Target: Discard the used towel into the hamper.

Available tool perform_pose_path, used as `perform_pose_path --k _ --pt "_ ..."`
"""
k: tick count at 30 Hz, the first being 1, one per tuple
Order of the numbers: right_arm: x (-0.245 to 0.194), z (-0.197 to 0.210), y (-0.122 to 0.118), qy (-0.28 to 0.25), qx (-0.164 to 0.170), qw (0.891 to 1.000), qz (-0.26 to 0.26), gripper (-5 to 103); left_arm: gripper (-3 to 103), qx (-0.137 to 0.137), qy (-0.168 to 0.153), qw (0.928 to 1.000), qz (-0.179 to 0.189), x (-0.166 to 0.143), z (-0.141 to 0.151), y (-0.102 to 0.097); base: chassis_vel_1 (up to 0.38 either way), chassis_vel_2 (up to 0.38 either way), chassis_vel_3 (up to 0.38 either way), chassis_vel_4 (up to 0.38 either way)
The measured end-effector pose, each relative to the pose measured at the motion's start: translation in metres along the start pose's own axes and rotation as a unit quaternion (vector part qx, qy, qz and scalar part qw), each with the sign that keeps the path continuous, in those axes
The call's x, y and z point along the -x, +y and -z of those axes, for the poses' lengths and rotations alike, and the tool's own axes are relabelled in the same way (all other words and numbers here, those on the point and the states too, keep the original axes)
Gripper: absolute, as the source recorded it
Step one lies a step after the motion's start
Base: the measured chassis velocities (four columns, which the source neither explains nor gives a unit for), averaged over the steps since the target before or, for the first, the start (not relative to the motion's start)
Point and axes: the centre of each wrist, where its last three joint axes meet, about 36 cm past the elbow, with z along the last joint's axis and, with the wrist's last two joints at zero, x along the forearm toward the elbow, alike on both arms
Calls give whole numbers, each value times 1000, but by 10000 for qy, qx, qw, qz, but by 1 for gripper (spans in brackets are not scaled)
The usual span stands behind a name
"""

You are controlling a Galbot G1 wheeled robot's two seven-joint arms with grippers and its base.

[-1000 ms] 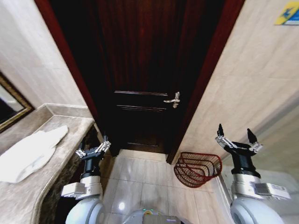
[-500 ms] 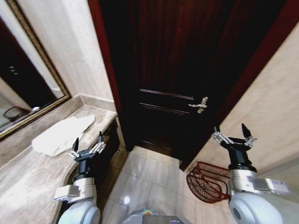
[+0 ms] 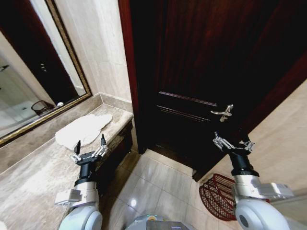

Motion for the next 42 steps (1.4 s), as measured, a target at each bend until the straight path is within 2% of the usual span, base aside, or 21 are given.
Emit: perform_pose_path --k 2,4,6,15,21,29,32,35,37,38,39,41,42 --pt "1 -1 4 198 230 9995 -24 100 100 -18 12 10000 73 0 0 0 46 55 52 50" --pt "2 -1 4 258 258 9993 -45 100 100 -21 22 9999 124 0 0 0 53 55 61 55" --pt "4 0 4 226 81 9997 -105 100 100 -9 17 9998 217 0 0 1 59 51 62 59" --pt "8 3 1 226 -237 9994 -62 100 100 -70 66 9995 299 -1 -2 -1 12 11 12 12" --pt "9 5 -1 251 -127 9996 99 100 100 -127 100 9990 418 -2 -3 -3 0 0 0 0" --pt "17 7 -3 -63 7 9999 98 100 100 -21 235 9971 728 0 0 3 0 0 0 0" --pt "18 6 -4 -82 -2 9999 89 100 100 3 237 9969 744 1 1 4 0 0 0 0" --pt "19 5 -3 -93 8 9999 74 100 100 83 205 9979 604 1 1 8 0 0 0 0" --pt "20 4 -4 -116 5 9999 86 100 100 296 85 9990 313 3 1 15 0 0 0 0" --pt "20 3 -5 -185 -16 9998 112 100 100 635 -31 9978 171 7 -1 24 0 0 0 0" --pt "20 3 -5 -185 -16 9998 112 100 100 635 -31 9978 171 7 -1 24 0 0 0 0" --pt "21 1 -8 -339 -95 9993 93 100 100 1376 -386 9897 -38 14 -8 43 0 0 0 0" --pt "22 0 -9 -421 -154 9990 65 100 100 1627 -473 9855 -113 17 -10 50 0 0 0 0"
